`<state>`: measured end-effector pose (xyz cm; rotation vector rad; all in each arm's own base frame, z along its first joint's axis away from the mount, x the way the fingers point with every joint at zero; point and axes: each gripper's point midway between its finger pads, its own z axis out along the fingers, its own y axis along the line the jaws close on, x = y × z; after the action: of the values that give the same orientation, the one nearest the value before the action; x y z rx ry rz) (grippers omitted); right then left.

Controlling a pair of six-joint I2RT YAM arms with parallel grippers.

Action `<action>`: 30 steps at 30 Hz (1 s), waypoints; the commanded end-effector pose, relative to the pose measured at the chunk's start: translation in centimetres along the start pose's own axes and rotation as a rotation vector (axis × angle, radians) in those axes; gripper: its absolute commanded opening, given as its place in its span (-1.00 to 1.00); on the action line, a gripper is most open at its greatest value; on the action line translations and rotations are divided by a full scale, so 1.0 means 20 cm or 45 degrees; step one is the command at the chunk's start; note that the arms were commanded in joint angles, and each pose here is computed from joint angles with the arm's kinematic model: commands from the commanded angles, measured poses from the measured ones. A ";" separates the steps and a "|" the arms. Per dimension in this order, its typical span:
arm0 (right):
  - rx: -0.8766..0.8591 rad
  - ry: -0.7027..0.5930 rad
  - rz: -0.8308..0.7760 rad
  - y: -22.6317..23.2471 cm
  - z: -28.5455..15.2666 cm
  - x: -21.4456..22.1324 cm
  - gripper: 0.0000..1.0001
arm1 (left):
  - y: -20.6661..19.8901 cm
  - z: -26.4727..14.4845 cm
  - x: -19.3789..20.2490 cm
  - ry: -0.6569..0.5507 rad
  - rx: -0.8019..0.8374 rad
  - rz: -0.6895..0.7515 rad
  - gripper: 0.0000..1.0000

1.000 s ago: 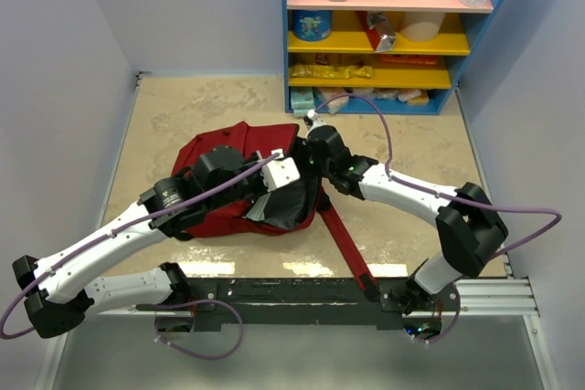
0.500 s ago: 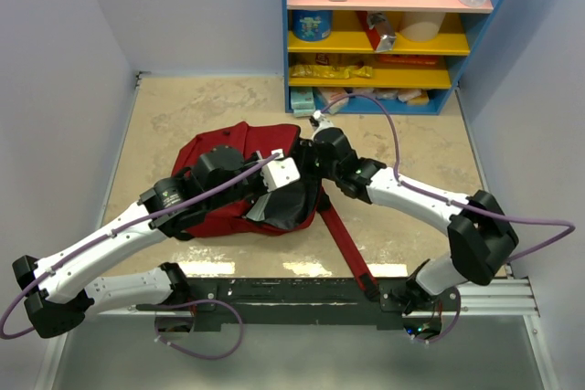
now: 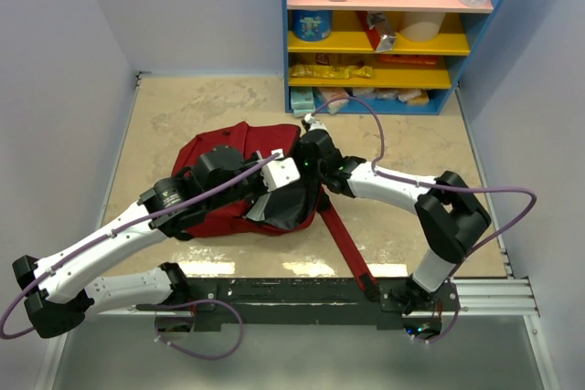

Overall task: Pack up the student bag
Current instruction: Place the book in the student bag.

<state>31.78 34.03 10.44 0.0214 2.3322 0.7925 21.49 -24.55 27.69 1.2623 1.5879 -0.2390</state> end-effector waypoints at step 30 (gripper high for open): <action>0.034 -0.366 0.277 0.21 -0.07 -0.21 -1.00 | 0.02 -0.03 -0.11 -0.121 -0.022 -0.032 -1.00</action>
<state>31.77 37.67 13.54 0.2568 2.2082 0.8366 21.44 -24.47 27.75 1.2563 1.5893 -0.2404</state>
